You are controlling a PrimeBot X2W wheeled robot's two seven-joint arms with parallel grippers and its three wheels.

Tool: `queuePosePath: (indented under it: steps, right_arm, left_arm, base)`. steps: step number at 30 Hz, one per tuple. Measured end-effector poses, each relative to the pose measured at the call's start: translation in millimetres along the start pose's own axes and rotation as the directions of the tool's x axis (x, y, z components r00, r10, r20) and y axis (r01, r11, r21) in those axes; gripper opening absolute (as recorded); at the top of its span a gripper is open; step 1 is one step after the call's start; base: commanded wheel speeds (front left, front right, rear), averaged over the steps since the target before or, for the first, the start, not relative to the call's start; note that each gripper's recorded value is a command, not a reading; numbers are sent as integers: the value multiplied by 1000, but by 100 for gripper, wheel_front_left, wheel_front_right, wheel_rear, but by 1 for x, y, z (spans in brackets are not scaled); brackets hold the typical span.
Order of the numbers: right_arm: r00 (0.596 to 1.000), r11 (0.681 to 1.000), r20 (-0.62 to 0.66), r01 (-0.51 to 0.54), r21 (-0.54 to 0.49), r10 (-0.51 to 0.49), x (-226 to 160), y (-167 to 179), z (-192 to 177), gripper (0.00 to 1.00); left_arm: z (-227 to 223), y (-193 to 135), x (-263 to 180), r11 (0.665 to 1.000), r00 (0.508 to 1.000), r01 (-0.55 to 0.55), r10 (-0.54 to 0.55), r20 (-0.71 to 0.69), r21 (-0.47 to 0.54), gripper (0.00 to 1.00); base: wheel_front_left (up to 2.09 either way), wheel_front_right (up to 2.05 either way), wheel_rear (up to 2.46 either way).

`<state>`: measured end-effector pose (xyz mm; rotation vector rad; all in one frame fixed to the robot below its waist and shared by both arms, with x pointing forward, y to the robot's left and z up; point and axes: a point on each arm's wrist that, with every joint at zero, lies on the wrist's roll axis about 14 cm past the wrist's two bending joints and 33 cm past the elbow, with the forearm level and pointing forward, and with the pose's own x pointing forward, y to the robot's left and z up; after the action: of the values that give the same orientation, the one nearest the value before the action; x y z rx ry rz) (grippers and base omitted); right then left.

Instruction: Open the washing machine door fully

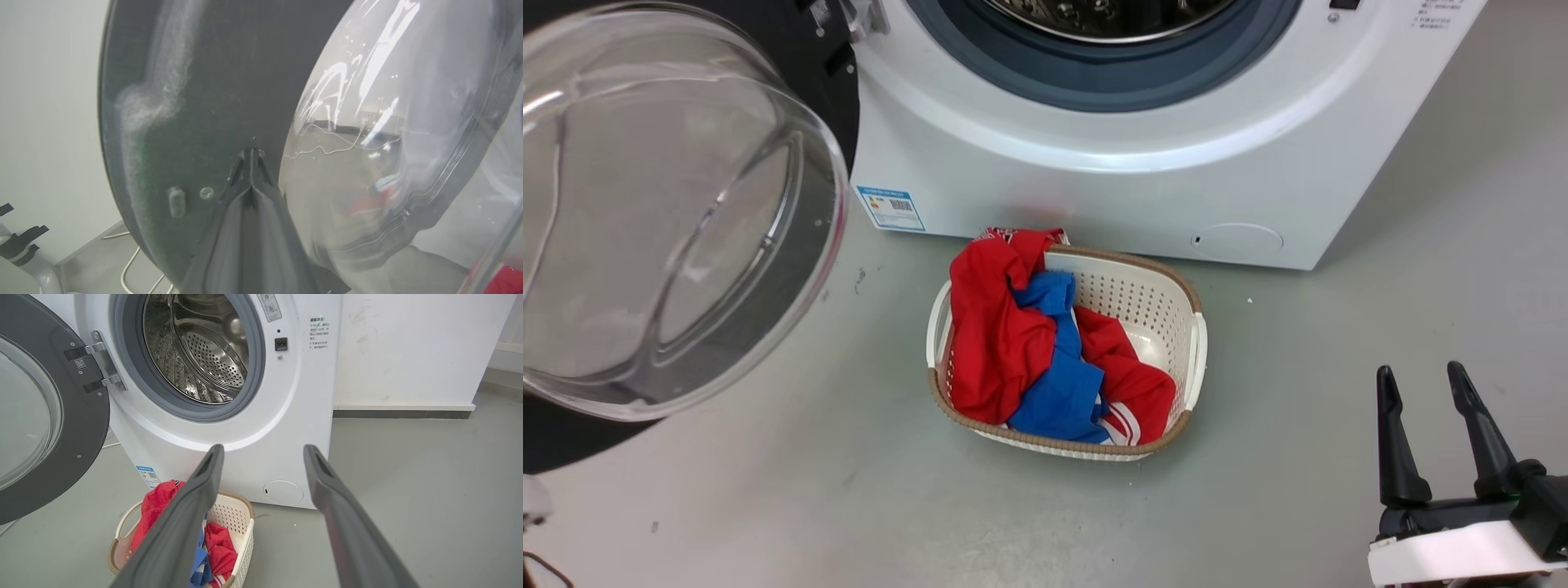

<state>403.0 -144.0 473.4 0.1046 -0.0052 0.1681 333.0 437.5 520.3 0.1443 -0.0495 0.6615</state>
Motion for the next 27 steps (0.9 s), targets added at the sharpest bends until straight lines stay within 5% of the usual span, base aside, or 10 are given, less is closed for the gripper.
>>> queuePosePath:
  steps: [27]
  right_arm:
    - [1000, 1000, 8, 25, -5, -25, 3, -9, 2, 100]
  left_arm:
    - [-12, 25, 24, 998, 997, -53, 52, -50, -20, 0]
  base:
    - [0, 0, 0]
